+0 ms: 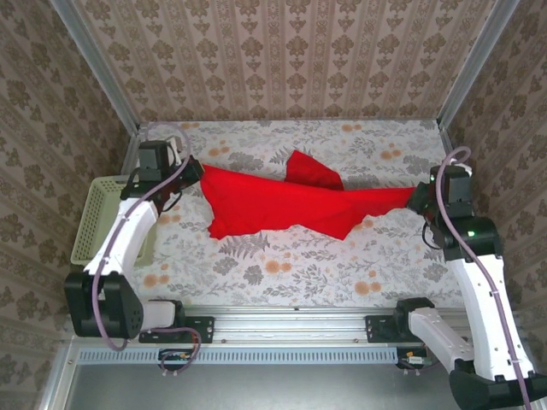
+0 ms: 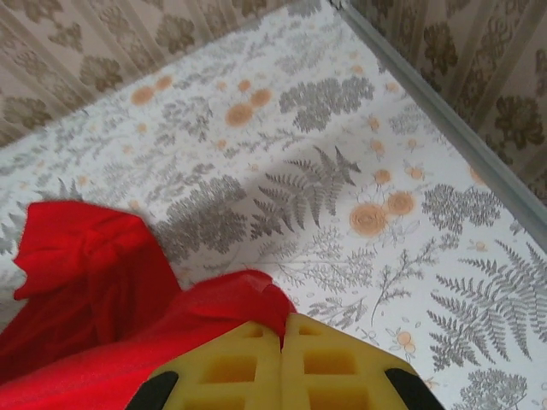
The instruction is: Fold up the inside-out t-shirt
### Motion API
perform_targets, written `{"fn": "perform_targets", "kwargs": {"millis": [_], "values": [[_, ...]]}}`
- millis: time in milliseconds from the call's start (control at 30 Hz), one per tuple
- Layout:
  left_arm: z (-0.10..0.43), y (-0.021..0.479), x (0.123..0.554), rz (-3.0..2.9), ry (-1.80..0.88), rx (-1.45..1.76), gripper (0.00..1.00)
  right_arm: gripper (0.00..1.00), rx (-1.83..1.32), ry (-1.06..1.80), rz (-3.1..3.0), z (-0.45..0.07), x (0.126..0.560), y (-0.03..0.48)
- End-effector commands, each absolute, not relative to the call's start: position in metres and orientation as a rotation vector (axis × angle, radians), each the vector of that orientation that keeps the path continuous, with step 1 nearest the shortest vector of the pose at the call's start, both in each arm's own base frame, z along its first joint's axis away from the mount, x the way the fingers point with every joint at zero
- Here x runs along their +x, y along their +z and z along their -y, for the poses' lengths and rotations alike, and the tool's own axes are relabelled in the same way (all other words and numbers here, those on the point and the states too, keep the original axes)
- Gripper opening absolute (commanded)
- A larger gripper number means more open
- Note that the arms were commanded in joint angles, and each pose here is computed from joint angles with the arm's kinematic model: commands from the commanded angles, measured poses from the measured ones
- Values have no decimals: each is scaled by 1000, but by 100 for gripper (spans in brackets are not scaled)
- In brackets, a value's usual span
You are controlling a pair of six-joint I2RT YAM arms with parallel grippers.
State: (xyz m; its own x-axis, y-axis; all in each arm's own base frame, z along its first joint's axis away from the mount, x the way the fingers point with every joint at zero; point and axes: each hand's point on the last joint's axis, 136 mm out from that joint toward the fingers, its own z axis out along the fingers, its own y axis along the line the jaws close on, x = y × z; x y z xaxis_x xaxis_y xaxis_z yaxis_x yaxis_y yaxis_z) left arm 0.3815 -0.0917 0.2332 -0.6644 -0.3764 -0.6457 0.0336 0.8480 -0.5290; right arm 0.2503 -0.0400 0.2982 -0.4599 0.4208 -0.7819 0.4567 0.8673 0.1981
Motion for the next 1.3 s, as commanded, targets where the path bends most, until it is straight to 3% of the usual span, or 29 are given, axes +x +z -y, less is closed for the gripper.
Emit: {"fn": "perform_targets", "kwargs": {"millis": [0, 167, 333, 467, 567, 733, 933, 1067, 1267], "values": [[87, 290, 373, -2092, -676, -225, 0, 0, 637, -67, -1994, 49, 243, 350], [82, 385, 342, -1895, -677, -161, 0, 0, 618, 5, -1794, 50, 227, 441], [76, 468, 279, -1669, -666, -80, 0, 0, 600, 22, -1572, 58, 179, 523], [69, 502, 230, -1519, -660, -51, 0, 0, 574, 69, -1390, 60, 129, 574], [68, 501, 220, -1478, -660, -47, 0, 0, 562, 69, -1337, 61, 116, 593], [68, 429, 290, -1780, -595, -127, 0, 0, 562, 6, -1448, 61, 175, 586], [64, 351, 370, -2092, -514, -246, 0, 0, 487, 38, -1703, 37, 290, 547], [61, 342, 410, -2103, -527, -277, 0, 0, 479, 22, -1740, 35, 351, 532], [56, 390, 446, -1973, -606, -266, 0, 0, 438, 69, -1676, 35, 405, 556]]}}
